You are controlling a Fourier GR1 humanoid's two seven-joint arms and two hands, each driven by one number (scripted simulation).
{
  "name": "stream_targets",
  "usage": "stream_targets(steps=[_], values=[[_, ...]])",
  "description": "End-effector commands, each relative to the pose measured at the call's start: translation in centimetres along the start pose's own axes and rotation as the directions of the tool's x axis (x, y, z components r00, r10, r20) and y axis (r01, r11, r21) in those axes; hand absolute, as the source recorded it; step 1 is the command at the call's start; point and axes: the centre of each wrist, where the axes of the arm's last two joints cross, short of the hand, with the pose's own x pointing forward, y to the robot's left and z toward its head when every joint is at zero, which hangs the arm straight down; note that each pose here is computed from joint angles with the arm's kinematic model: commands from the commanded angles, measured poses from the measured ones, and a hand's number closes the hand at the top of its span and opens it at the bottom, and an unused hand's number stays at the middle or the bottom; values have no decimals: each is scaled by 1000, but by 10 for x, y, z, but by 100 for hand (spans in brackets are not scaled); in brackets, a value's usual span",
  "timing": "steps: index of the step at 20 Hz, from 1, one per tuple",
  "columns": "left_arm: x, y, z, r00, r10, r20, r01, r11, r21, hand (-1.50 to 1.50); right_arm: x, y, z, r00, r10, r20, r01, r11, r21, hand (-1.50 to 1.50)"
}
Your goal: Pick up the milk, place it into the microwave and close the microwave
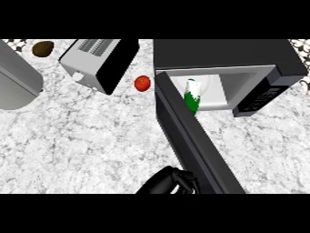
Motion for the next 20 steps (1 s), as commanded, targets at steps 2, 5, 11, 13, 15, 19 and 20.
stream_targets(steps=[2, 5, 11, 13, 15, 19, 20], values=[[14, -20, -18, 999, 4, -41, -5, 1000, -28, 150, 11, 20, -9, 982, -157, 105, 135, 973, 189, -150], [14, -33, -19, 999, -28, -33, 28, 1000, -3, 150, 34, 18, -28, 979, -175, 104, 145, 958, 246, -150], [17, -25, -36, 997, -74, -19, 75, 994, 75, 150, 56, 28, -50, 975, -174, 138, 121, 938, 324, -150], [30, -24, -44, 997, -82, -7, 82, 991, 104, 150, 59, 38, -52, 976, -173, 131, 121, 935, 334, -150], [30, -13, -53, 997, -82, -16, 83, 986, 142, 150, 63, 45, -61, 977, -183, 113, 130, 920, 371, -150], [37, -6, -64, 994, -105, 16, 99, 966, 238, 150, 75, 47, -67, 976, -191, 101, 134, 904, 407, -150], [41, -2, -67, 997, -78, 9, 73, 961, 269, 150, 76, 50, -69, 977, -189, 103, 132, 904, 407, -150]])
